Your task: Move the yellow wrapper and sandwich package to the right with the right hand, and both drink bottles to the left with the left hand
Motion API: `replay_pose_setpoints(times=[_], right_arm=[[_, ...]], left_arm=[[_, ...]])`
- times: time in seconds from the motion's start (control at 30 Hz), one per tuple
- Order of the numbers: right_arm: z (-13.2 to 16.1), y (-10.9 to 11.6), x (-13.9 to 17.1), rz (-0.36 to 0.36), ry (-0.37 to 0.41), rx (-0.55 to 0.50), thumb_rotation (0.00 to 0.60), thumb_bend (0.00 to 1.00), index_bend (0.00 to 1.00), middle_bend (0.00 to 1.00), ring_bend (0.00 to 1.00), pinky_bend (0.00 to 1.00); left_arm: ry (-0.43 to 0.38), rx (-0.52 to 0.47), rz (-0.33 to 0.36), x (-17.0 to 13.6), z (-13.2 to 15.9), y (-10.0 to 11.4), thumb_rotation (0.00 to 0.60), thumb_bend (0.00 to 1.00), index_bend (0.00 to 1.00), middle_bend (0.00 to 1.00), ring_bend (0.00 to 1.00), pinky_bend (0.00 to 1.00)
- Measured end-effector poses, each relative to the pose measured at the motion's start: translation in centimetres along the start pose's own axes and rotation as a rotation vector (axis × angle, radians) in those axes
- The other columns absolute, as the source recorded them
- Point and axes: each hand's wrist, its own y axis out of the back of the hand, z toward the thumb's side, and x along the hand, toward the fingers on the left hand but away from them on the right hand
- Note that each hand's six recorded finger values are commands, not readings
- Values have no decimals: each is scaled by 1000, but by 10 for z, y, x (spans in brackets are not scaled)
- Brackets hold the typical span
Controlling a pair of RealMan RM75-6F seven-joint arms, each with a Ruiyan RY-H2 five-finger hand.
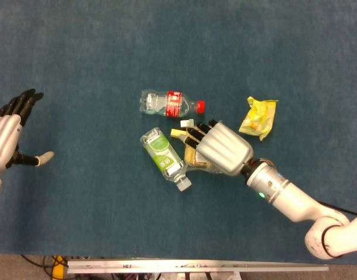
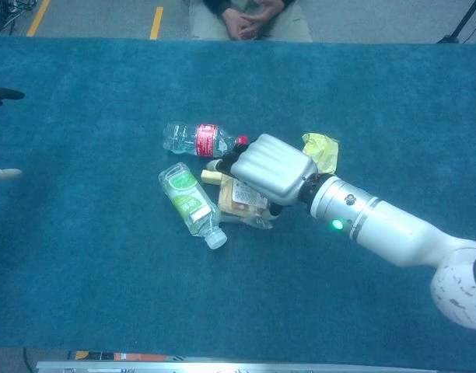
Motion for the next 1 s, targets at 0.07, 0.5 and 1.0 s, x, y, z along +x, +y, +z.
replay_pose_setpoints(times=[0.07, 0.5, 1.0], right_arm=[[-1, 0, -1, -20, -9, -3, 600, 90, 498, 493, 474, 610], [-21, 20, 5, -105, -45, -86, 600, 94, 611, 559, 565, 654], [-115, 38, 32, -111, -298, -106, 600, 92, 611, 548, 552, 647]], left_arm=[[0, -4, -4, 0, 0, 0, 582, 172, 0, 0, 0, 92], [0, -13, -6, 0, -2, 2, 579, 171, 0, 0, 0, 92], [-3, 2, -1, -2, -3, 5, 579, 171, 0, 0, 0, 92]])
